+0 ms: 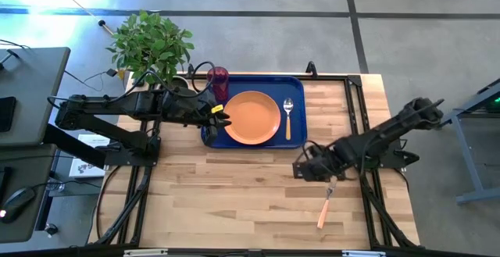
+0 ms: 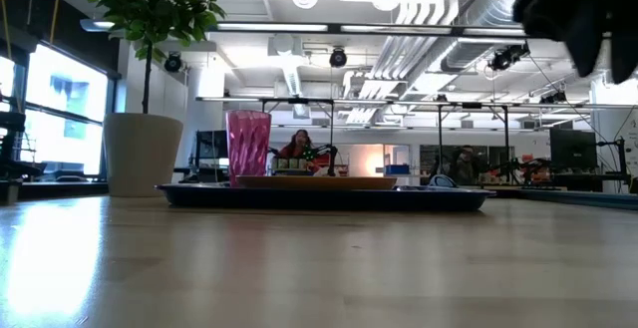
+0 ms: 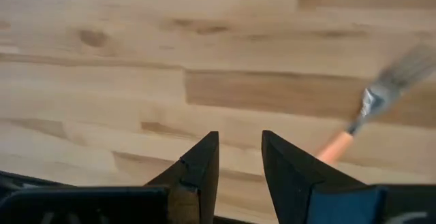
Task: Pick and place plate/cup/fork/spoon on tray
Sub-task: Put the orange fork on the blue serving tray beside the orange spoon
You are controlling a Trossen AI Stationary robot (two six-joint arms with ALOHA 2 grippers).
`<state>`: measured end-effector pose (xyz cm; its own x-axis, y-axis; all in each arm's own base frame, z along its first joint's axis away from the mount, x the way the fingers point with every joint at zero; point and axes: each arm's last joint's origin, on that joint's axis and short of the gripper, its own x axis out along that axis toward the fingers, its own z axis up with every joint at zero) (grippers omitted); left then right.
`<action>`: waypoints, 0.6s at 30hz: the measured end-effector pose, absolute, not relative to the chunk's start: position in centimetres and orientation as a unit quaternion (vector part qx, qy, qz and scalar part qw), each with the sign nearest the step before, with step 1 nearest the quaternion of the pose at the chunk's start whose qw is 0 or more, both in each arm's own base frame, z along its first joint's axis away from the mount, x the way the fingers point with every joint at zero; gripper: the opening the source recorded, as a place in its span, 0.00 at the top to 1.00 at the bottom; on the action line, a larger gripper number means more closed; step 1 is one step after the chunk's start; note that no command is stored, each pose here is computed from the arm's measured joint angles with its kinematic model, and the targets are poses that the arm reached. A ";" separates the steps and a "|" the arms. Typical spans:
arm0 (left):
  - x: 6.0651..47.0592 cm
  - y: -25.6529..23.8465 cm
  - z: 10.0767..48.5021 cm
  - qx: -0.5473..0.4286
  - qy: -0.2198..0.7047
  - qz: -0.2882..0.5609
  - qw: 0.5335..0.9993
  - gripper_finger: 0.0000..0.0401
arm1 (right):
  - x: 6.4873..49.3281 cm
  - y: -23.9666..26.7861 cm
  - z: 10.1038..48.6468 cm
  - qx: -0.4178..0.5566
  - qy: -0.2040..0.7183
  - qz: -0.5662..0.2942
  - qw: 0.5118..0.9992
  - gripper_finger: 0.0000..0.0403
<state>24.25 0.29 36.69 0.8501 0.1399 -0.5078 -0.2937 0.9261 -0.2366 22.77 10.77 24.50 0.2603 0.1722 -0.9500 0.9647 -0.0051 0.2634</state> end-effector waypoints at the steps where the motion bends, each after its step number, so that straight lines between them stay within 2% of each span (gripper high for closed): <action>1: 24.3 0.3 36.7 -0.155 0.249 0.114 0.949 0.74 | 22.5 11.1 24.5 0.598 0.477 -0.385 0.516 0.75; 13: 24.3 0.3 36.7 -0.155 0.249 0.114 0.949 0.74 | 19.3 14.9 24.0 0.574 0.501 -0.428 0.486 0.75; 18: 24.3 0.3 36.7 -0.155 0.249 0.114 0.949 0.74 | 18.9 16.4 23.2 0.554 0.515 -0.430 0.493 0.75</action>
<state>24.25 0.29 36.69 0.8502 0.1399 -0.5075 -0.2941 0.9258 -0.2375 18.87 16.37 23.16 0.1008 0.1470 -0.9840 0.9944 0.0166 0.1043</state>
